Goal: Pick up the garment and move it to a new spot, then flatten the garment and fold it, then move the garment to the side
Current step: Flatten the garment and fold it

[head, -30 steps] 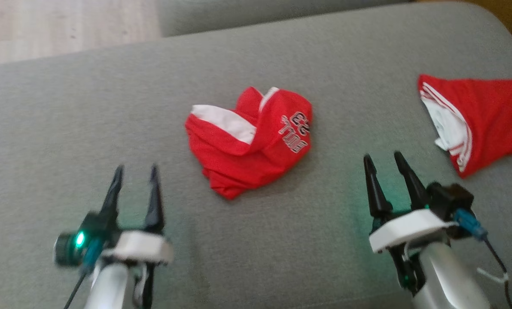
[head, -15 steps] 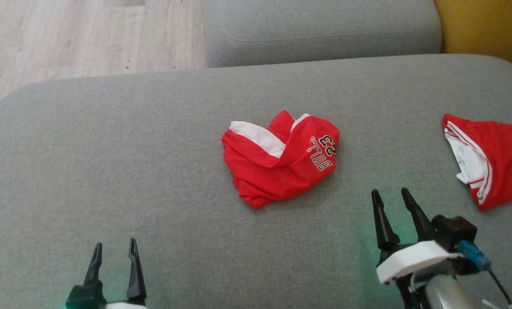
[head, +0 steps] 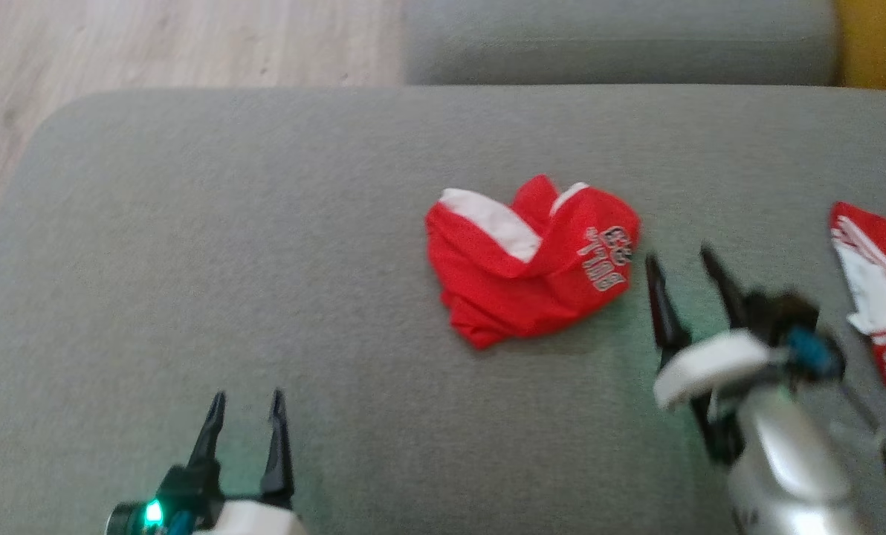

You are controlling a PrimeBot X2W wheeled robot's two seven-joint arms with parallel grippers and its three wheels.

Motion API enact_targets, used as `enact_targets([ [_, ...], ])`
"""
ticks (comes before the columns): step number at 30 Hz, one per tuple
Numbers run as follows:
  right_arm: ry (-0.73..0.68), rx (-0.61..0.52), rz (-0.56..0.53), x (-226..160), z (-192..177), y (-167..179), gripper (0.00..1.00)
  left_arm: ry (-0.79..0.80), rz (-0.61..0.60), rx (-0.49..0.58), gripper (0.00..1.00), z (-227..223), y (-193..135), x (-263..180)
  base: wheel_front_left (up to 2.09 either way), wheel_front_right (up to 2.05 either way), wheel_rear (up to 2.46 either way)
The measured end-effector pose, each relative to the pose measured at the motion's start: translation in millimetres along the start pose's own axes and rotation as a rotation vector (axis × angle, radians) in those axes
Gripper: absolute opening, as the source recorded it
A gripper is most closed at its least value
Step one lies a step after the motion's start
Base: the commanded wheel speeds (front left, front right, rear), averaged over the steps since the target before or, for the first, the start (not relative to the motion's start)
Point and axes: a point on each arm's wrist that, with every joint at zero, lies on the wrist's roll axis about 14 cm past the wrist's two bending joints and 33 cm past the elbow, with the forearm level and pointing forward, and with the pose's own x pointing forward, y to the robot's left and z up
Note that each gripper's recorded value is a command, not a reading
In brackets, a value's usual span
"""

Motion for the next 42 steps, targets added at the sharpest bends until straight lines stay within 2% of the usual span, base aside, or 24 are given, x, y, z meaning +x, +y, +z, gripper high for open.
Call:
enact_targets([
  [3,-0.029,-0.067,0.04,50.2,26.5,0.9,1.0,-0.019,0.005,-0.006,1.0,8.2,1.5,7.6,0.0,0.0,0.0],
  [9,0.084,-0.118,0.064,101.5,11.9,-1.5,1.0,0.015,0.047,-0.034,1.0,-0.6,11.5,6.3,0.0,0.0,0.0],
  [16,0.233,-0.161,0.097,132.6,-28.4,0.2,1.0,0.042,0.088,-0.035,1.0,-5.9,23.4,12.6,0.0,0.0,0.0],
  [21,0.367,-0.168,0.108,135.4,-71.0,0.2,1.0,0.025,0.14,-0.032,1.0,1.7,38.5,18.0,0.0,0.0,0.0],
  [25,0.384,-0.159,0.113,138.5,-76.9,2.9,1.0,0.037,0.149,-0.03,1.0,-1.8,40.8,17.4,0.0,0.0,0.0],
  [26,0.385,-0.163,0.113,138.1,-76.4,2.2,0.95,0.037,0.147,-0.03,1.0,-1.8,39.9,18.2,0.0,0.0,0.0],
  [27,0.389,-0.172,0.114,137.1,-76.7,1.3,0.44,0.036,0.144,-0.03,1.0,-1.6,38.9,18.9,0.0,0.0,0.0],
  [28,0.393,-0.177,0.114,135.4,-77.3,0.0,0.2,0.036,0.14,-0.03,1.0,-1.6,37.7,19.7,0.0,0.0,0.0],
  [29,0.393,-0.181,0.115,133.8,-77.7,-0.2,0.0,0.036,0.137,-0.03,1.0,-1.5,36.6,20.4,0.0,0.0,0.0],
  [34,0.345,-0.184,0.104,128.8,-69.0,-6.1,0.0,0.025,0.108,-0.034,1.0,1.6,28.7,23.5,0.0,0.0,0.0],
  [37,0.268,-0.184,0.097,132.7,-46.7,-6.4,0.0,0.005,0.098,-0.035,1.0,7.7,25.8,23.3,0.0,0.0,0.0],
  [39,0.143,-0.181,0.108,143.3,-8.6,3.0,0.0,-0.012,0.093,-0.036,1.0,12.9,24.5,22.0,0.0,0.0,0.0],
  [42,-0.103,-0.164,0.16,154.3,72.2,34.5,0.0,-0.039,0.089,-0.04,1.0,20.7,23.3,17.6,0.0,0.0,0.0],
])
